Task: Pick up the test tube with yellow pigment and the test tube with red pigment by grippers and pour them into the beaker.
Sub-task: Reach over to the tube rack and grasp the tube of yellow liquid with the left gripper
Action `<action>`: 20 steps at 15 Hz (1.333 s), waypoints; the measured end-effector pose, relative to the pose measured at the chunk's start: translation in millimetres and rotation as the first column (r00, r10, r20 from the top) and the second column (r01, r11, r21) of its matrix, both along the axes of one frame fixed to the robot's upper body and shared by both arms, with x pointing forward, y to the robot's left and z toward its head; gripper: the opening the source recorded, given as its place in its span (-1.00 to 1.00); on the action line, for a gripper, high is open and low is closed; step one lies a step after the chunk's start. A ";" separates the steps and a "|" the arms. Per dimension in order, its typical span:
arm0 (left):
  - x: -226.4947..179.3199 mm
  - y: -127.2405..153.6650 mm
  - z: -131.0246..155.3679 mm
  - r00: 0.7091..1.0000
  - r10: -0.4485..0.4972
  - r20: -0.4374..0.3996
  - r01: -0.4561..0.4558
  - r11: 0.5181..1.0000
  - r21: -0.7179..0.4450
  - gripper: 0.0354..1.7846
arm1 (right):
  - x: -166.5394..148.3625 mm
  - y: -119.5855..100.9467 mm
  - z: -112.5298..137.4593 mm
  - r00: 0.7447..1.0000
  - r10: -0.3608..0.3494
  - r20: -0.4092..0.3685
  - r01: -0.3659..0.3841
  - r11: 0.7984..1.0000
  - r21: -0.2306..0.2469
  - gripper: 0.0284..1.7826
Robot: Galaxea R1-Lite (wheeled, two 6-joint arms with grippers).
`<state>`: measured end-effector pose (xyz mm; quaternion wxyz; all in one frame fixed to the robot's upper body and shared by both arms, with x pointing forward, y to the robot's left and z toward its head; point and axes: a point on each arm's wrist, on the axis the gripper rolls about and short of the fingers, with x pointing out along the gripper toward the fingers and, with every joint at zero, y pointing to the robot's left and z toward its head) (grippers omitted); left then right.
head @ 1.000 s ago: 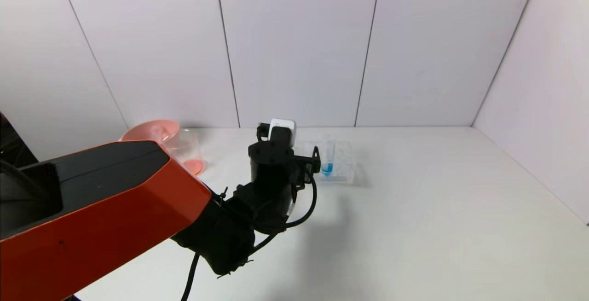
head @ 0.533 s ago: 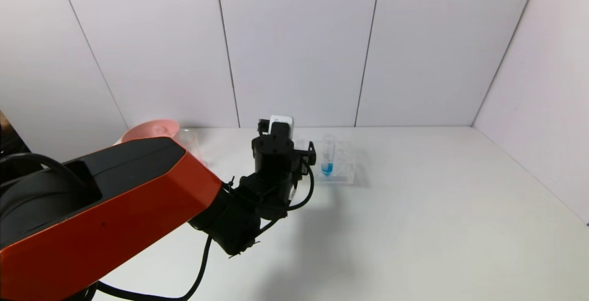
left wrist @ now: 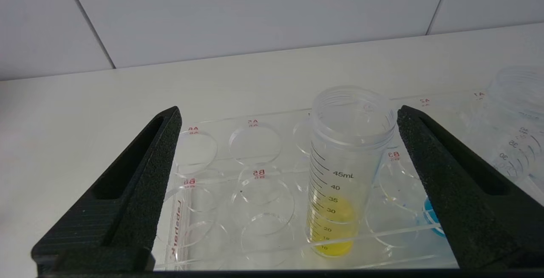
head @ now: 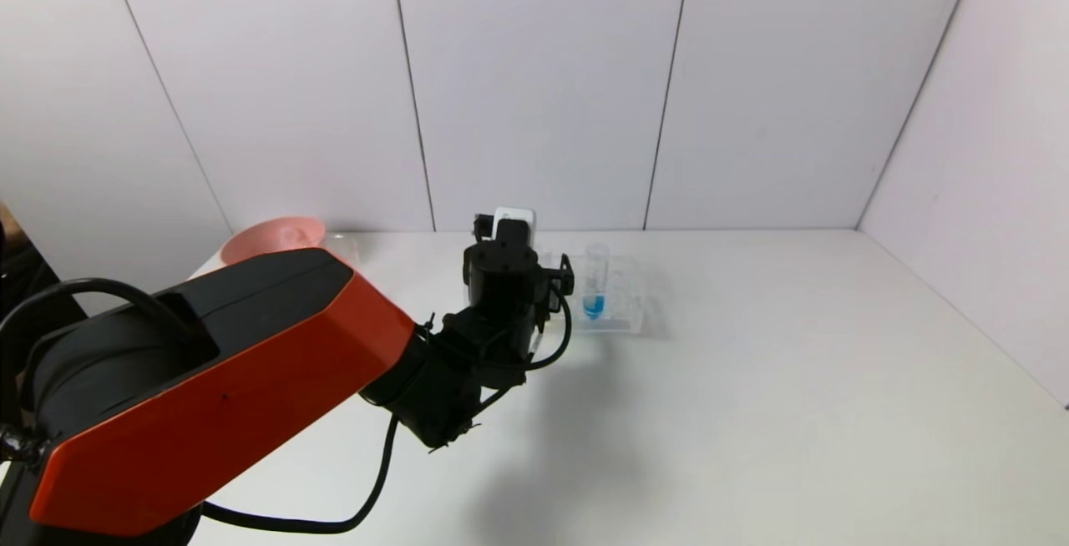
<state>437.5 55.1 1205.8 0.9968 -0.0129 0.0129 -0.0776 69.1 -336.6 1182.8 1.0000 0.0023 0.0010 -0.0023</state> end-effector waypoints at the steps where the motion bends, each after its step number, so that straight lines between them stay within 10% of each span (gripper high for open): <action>1: 0.8 -0.7 -0.7 1.000 -0.001 0.001 0.001 1.000 -0.001 0.98 | 0.0 0.0 0.0 1.000 0.000 0.000 0.000 1.000 0.000 0.91; 20: 20.4 -17.8 -28.0 0.997 0.011 0.075 -0.010 1.000 -0.027 0.98 | 0.0 0.0 0.0 1.000 0.000 0.000 0.000 1.000 0.001 0.91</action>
